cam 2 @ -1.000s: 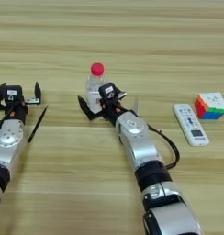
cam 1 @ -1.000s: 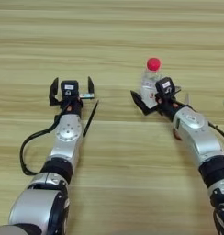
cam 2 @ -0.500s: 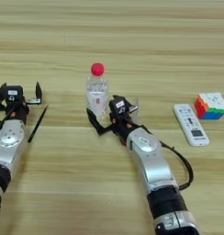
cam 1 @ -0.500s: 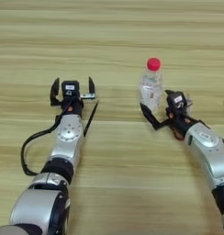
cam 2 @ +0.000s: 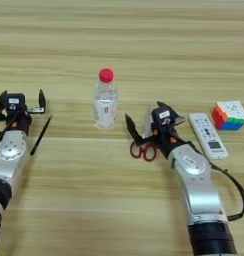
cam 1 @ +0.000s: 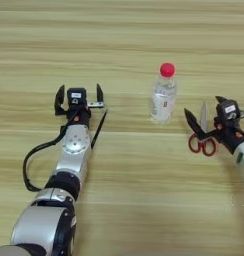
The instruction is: Move the objects on the table
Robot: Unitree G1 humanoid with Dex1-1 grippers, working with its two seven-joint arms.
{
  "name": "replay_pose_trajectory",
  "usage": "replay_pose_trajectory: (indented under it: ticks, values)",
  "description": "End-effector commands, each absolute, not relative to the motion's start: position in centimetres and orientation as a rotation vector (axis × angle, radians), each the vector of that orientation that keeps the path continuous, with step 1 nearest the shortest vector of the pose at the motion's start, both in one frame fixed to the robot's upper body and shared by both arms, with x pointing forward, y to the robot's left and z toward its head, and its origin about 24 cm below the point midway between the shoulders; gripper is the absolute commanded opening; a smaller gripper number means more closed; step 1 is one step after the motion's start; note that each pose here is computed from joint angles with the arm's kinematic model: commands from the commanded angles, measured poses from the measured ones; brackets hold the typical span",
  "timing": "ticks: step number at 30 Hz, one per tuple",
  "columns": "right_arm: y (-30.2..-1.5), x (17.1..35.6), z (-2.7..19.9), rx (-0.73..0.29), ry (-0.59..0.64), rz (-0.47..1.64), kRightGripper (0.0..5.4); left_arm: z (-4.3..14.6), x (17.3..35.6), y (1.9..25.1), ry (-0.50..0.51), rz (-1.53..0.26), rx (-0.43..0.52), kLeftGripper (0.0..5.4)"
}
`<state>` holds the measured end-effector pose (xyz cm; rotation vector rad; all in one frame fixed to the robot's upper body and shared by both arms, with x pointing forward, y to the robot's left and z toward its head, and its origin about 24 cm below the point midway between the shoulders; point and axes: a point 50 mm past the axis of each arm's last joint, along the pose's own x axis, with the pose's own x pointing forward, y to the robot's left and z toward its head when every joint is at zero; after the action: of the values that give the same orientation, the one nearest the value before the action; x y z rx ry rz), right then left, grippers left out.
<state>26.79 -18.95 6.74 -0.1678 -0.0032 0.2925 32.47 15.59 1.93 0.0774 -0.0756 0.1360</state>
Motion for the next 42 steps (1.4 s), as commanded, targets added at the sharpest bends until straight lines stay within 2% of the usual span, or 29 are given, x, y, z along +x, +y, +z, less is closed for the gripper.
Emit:
replay_pose_trajectory:
  ticks: [1,4,7,13,15,20,32,38,42]
  values:
    - [-20.1,27.6,7.7,-0.191,-0.035,0.232,5.38,2.1,32.7,15.8,-0.080,0.134,0.086,5.40]
    - [-20.3,28.3,7.7,-0.133,-0.053,0.203,5.38,2.1,32.7,15.8,-0.080,0.130,0.087,5.40]
    - [-19.8,29.6,8.1,-0.057,-0.123,0.196,5.38,2.1,32.6,15.9,-0.078,0.124,0.089,5.40]
    - [-19.6,31.7,8.9,0.017,-0.264,0.121,5.38,2.1,32.5,16.4,-0.083,0.121,0.101,5.40]
    - [-19.8,32.1,8.6,0.042,-0.263,0.090,5.38,2.1,32.4,16.7,-0.084,0.123,0.105,5.40]
    - [-19.0,32.2,7.7,0.033,-0.246,0.107,5.38,2.1,32.3,17.2,-0.090,0.119,0.114,5.40]
    - [-18.4,32.2,7.5,0.015,-0.247,0.104,5.38,2.4,31.9,17.2,-0.104,0.071,0.110,5.40]
    - [-18.4,32.2,7.7,0.017,-0.250,0.089,5.38,2.0,30.1,16.4,-0.081,-0.026,0.107,5.40]
    - [-18.2,32.2,7.7,0.018,-0.251,0.085,5.38,1.8,28.5,16.4,-0.003,-0.079,0.152,5.40]
